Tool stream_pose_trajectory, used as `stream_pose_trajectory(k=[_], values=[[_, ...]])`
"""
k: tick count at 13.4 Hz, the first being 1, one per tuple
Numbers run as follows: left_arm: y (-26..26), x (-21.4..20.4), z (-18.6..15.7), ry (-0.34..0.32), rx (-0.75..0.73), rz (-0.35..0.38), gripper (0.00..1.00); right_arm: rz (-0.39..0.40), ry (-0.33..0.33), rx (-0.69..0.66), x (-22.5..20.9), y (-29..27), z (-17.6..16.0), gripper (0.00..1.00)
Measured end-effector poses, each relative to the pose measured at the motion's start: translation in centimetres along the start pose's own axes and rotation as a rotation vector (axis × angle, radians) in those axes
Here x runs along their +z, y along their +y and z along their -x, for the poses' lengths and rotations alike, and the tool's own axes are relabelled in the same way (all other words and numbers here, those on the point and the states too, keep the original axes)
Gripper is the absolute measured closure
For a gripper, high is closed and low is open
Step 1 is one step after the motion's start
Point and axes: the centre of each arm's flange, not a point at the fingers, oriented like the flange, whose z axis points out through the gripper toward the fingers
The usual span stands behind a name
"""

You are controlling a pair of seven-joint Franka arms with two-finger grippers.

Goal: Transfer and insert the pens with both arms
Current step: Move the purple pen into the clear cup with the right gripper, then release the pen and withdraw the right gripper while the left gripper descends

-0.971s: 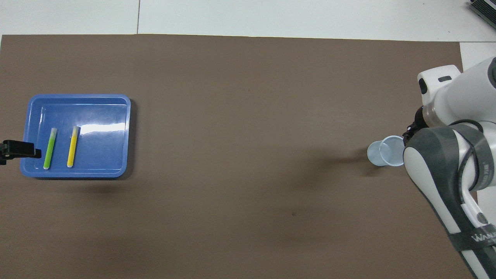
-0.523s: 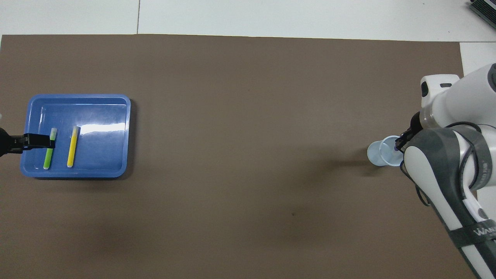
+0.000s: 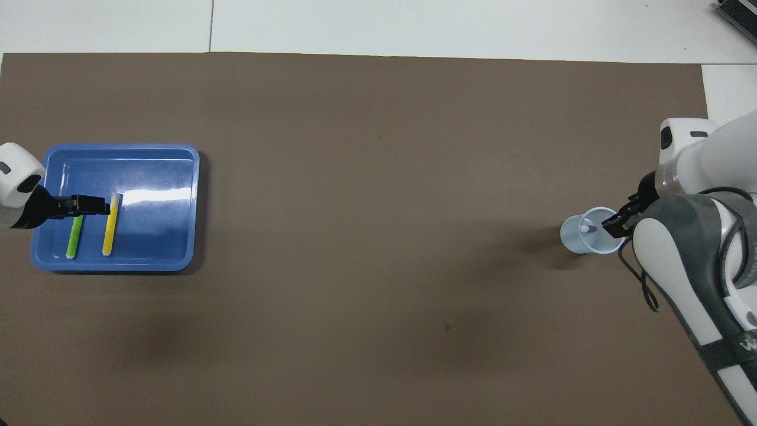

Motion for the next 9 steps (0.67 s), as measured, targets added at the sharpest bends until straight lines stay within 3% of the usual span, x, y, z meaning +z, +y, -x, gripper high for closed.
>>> stream_pose_trajectory(k=[2, 9], values=[[-0.3, 1.8, -0.4, 0.004, 0.019, -0.001, 0.0, -0.014, 0.019, 0.023, -0.4, -0.8, -0.6, 0.02], [-0.7, 7.3, -1.3, 0.02, 0.065, -0.004, 0.0, -0.175, 0.104, 0.253, -2.5, -7.4, -4.9, 0.0]])
